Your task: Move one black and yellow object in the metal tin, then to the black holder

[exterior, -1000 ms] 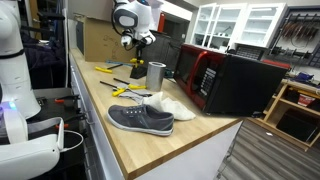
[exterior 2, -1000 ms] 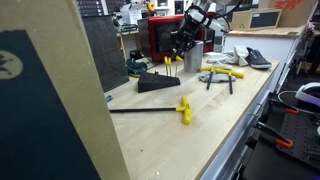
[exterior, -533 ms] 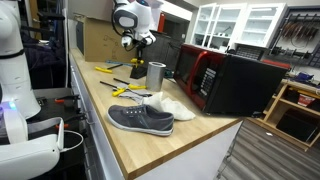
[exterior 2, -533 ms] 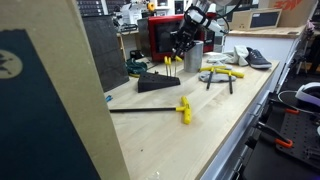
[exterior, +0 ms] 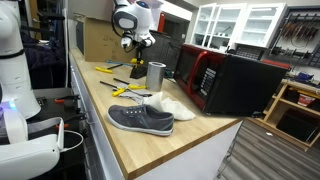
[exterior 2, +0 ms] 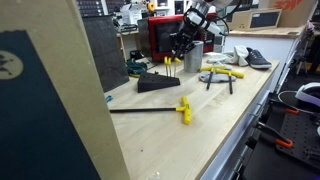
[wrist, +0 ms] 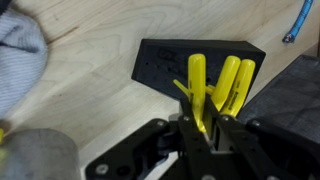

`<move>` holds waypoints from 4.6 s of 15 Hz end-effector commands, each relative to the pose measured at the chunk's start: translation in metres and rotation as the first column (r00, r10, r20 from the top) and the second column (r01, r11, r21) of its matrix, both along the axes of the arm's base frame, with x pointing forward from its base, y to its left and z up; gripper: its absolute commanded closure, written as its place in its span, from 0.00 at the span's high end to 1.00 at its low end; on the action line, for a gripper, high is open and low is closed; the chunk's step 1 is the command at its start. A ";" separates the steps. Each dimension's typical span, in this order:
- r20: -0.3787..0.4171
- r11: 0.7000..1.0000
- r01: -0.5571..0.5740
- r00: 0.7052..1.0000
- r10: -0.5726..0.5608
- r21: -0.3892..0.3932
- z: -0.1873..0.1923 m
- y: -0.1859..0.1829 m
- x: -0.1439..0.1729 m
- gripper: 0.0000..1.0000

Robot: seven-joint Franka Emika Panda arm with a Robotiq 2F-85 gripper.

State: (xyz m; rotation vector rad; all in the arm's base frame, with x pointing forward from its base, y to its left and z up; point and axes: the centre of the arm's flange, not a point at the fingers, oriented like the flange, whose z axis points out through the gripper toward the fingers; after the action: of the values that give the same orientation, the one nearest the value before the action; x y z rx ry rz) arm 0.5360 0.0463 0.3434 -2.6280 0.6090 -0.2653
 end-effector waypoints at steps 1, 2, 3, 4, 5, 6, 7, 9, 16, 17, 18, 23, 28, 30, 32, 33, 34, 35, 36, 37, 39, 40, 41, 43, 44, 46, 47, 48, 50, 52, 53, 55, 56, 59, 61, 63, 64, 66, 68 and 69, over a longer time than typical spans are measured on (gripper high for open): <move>0.014 1.000 0.005 1.000 -0.005 -0.007 -0.008 0.001 0.001 0.04; 0.016 1.000 0.016 1.000 -0.016 -0.014 -0.008 0.001 0.001 0.05; 0.021 1.000 0.021 1.000 -0.020 -0.018 -0.007 0.002 0.001 0.41; 0.028 0.999 0.029 0.999 -0.029 -0.023 -0.005 0.002 0.001 0.44; 0.040 0.999 0.037 0.999 -0.035 -0.029 -0.003 0.002 0.002 0.49; 0.046 0.999 0.049 0.998 -0.048 -0.025 0.000 0.003 0.001 0.56; 0.054 0.998 0.062 0.997 -0.061 -0.023 0.004 0.003 0.001 0.65; 0.071 0.996 0.085 0.994 -0.083 -0.016 0.011 0.007 -0.001 0.80; 0.047 0.990 0.112 0.993 -0.108 -0.086 0.045 0.014 -0.011 1.00; 0.045 0.985 0.110 0.993 -0.105 -0.136 0.050 0.010 -0.015 1.00; 0.044 0.980 0.108 0.994 -0.102 -0.169 0.055 0.004 -0.019 1.00; -0.002 0.943 0.054 0.998 -0.058 -0.327 0.076 -0.032 -0.036 0.66; -0.056 0.947 -0.023 0.998 0.005 -0.321 0.065 -0.033 -0.034 0.27; -0.061 0.947 -0.034 0.998 0.016 -0.319 0.053 -0.028 -0.026 0.12; -0.058 0.949 -0.042 0.998 0.025 -0.313 0.043 -0.023 -0.020 0.00; -0.058 0.950 -0.044 0.998 0.027 -0.310 0.036 -0.021 -0.016 0.00; -0.056 0.951 -0.044 0.998 0.029 -0.306 0.032 -0.018 -0.013 0.00; -0.052 0.953 -0.045 0.998 0.030 -0.300 0.028 -0.015 -0.011 0.00; -0.045 0.955 -0.044 0.998 0.032 -0.295 0.024 -0.012 -0.009 0.00; -0.043 0.957 -0.048 0.998 0.037 -0.288 0.021 -0.009 -0.007 0.00; -0.047 0.961 -0.046 0.998 0.034 -0.274 0.017 -0.004 -0.007 0.00; -0.054 0.964 -0.050 0.998 0.037 -0.262 0.017 -0.001 -0.007 0.00; -0.057 0.967 -0.053 0.998 0.040 -0.248 0.017 0.002 -0.007 0.00; -0.060 0.972 -0.063 0.997 0.051 -0.226 0.017 0.006 -0.007 0.00; -0.053 0.974 -0.066 0.997 0.056 -0.217 0.017 0.008 -0.006 0.00; -0.052 0.976 -0.073 0.997 0.063 -0.205 0.017 0.011 -0.005 0.00; -0.056 0.978 -0.077 0.996 0.067 -0.196 0.017 0.012 -0.004 0.00; -0.057 0.979 -0.078 0.996 0.069 -0.190 0.016 0.014 -0.004 0.00; -0.068 0.981 -0.088 0.995 0.078 -0.171 0.013 0.017 -0.002 0.00; -0.083 0.984 -0.097 0.993 0.085 -0.150 0.010 0.021 -0.002 0.00; -0.085 0.985 -0.098 0.993 0.087 -0.142 0.009 0.023 -0.001 0.00; -0.080 0.985 -0.107 0.992 0.097 -0.132 0.007 0.027 -0.001 0.00; -0.075 0.985 -0.115 0.992 0.106 -0.130 0.007 0.029 0.000 0.00; -0.052 0.980 -0.148 0.989 0.142 -0.131 0.008 0.031 0.001 0.00; -0.034 0.973 -0.182 0.983 0.179 -0.144 0.010 0.032 0.002 0.00; -0.025 0.964 -0.215 0.976 0.214 -0.158 0.015 0.032 0.000 0.00; -0.022 0.960 -0.227 0.974 0.227 -0.166 0.019 0.032 -0.001 0.00; -0.036 0.949 -0.250 0.968 0.248 -0.194 0.035 0.028 -0.007 0.00; -0.065 0.928 -0.289 0.957 0.281 -0.237 0.051 0.023 -0.014 0.00; -0.078 0.914 -0.311 0.950 0.301 -0.259 0.059 0.020 -0.018 0.00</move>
State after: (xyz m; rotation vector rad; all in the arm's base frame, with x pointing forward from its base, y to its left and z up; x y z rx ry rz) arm 0.5294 0.0741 0.3681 -2.8923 0.2446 -0.2424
